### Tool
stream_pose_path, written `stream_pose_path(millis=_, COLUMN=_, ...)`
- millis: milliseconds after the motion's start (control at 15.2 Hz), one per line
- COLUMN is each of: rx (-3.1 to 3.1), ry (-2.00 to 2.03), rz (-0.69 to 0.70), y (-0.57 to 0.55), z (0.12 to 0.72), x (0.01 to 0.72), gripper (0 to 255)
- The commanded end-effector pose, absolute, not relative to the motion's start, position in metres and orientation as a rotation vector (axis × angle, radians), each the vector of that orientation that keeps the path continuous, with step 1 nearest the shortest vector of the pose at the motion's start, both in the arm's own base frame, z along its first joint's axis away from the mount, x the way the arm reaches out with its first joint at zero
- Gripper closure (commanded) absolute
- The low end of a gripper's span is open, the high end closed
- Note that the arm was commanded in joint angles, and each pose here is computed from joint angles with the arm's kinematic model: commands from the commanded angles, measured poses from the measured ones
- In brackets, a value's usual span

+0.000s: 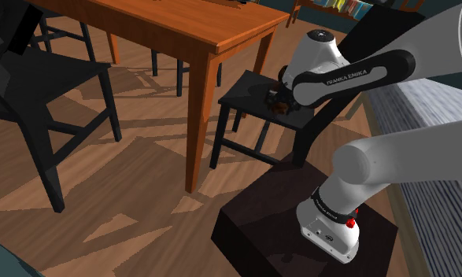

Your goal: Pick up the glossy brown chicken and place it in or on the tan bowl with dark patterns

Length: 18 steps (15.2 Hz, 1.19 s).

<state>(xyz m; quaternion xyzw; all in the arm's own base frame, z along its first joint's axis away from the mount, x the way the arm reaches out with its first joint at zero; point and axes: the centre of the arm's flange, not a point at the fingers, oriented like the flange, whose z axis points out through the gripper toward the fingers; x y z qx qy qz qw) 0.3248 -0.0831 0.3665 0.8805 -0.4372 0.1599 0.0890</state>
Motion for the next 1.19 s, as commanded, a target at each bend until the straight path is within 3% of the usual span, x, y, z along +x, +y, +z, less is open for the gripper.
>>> stream_pose_path(millis=0, rx=2.619, ry=-1.301, rz=0.475, y=-0.083, z=0.375, x=0.325, gripper=255)
stream_pose_path(millis=1122, rx=2.619, ry=-1.301, rz=0.475, y=-0.083, z=0.464, x=0.325, gripper=255)
